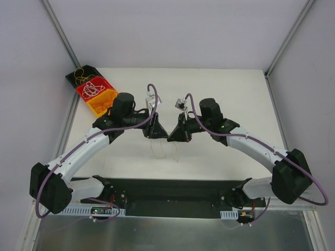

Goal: Untangle the cables

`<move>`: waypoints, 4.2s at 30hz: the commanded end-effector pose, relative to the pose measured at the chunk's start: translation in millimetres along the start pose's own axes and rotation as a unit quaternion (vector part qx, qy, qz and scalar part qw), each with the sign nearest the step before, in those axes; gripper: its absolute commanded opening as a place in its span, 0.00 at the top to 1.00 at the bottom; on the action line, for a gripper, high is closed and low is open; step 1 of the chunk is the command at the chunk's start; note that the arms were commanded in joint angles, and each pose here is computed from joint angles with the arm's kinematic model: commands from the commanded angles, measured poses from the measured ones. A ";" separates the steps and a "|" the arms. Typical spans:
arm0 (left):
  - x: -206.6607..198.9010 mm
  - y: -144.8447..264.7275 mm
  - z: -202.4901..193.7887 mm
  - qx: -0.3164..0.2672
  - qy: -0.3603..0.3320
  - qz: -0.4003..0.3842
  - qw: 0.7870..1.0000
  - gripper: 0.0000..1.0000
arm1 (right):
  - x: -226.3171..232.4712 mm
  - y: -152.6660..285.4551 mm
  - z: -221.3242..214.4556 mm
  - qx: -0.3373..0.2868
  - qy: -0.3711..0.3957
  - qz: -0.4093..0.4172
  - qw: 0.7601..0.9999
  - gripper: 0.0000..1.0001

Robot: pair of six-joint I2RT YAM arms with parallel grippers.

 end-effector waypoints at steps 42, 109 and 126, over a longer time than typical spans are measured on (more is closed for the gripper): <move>43.5 38.7 41.7 -0.239 0.199 0.325 0.893 1.00 | 1.8 -2.9 74.2 -0.118 0.032 -0.279 0.953 0.04; -23.9 47.9 35.3 -0.179 0.098 0.152 0.967 0.19 | 16.5 -21.1 41.8 -0.123 0.111 -0.072 0.983 1.00; -25.3 19.1 44.2 -0.144 0.103 0.082 0.981 0.76 | 37.6 -26.3 54.6 -0.132 0.099 0.000 0.986 1.00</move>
Point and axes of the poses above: each gripper's point midway between its finger pads, its own y axis back along the fingers, its own x axis along the line the jaws close on, z = x × y, the point moved 1 cm from there along y, back along the fingers, and after that the axes turned 8 degrees about y, right-handed, at the moved point
